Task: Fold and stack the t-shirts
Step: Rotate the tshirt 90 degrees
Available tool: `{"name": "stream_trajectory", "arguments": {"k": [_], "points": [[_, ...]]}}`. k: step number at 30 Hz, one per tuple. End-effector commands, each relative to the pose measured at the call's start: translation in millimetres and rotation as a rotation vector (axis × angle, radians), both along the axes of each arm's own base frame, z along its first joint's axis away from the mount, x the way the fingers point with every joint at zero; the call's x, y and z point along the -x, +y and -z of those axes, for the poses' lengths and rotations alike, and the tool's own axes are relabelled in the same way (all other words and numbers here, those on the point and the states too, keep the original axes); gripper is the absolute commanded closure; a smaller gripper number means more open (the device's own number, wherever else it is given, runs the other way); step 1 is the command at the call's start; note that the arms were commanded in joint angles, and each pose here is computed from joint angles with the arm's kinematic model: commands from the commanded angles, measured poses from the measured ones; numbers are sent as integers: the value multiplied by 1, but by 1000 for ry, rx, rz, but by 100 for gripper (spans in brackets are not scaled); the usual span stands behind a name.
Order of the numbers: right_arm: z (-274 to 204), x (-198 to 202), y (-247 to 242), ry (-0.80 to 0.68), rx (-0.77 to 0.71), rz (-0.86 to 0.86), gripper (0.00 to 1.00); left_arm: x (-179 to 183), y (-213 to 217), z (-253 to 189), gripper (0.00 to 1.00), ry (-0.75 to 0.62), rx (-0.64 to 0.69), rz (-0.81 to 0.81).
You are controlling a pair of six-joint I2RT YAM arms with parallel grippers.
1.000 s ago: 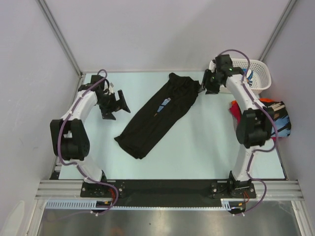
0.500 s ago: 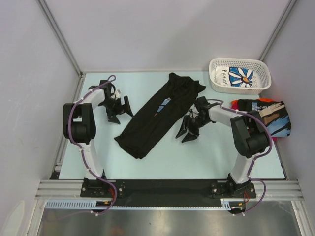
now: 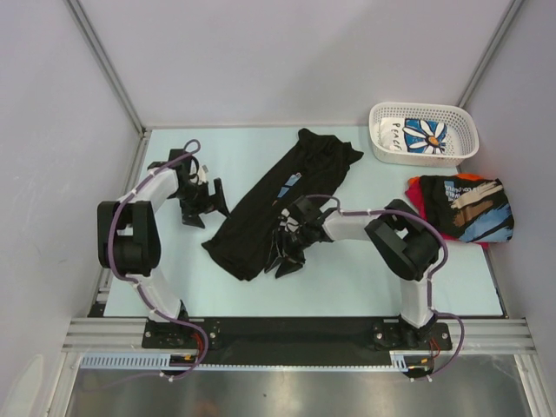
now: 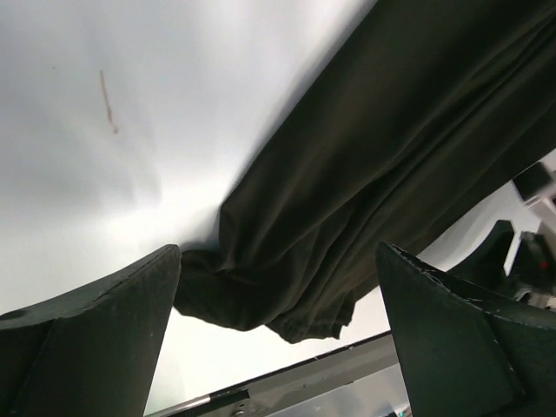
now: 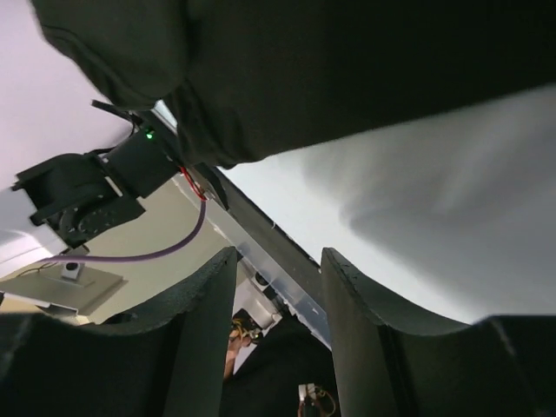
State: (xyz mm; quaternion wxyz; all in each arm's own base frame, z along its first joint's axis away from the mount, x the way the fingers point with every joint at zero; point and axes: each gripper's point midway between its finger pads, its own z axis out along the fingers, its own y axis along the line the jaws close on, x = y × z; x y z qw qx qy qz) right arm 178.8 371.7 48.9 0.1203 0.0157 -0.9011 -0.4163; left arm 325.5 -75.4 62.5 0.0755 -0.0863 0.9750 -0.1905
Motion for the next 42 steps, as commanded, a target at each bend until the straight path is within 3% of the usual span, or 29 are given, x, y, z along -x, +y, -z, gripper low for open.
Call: {"name": "stream_trajectory", "arguments": {"k": [1, 7, 23, 26, 28, 30, 34, 38, 42], "points": [[5, 10, 25, 12, -37, -7, 51, 8, 12, -1, 0, -40, -74, 26], [14, 15, 49, 27, -47, -4, 51, 34, 23, 36, 1, 116, -133, 34], [10, -1, 104, 0, -54, 8, 54, 43, 12, 36, 2, 131, -67, 53], [16, 0, 99, 3, 3, -8, 63, 45, 12, 36, 3, 133, -67, 53], [16, -5, 99, -35, 24, -30, 86, 45, 13, 36, 3, 136, -73, 53], [21, -3, 91, -17, 107, -43, 100, 47, 14, 36, 3, 143, -79, 50], [25, 7, 64, -34, 202, -96, 100, 44, 17, 29, 2, 122, -100, 37], [46, 15, 7, -96, 400, -123, 100, 29, 20, 5, 0, 32, -119, 19], [69, 25, -41, -107, 508, -142, 100, 13, 20, -18, 0, -40, -118, -5]]}}
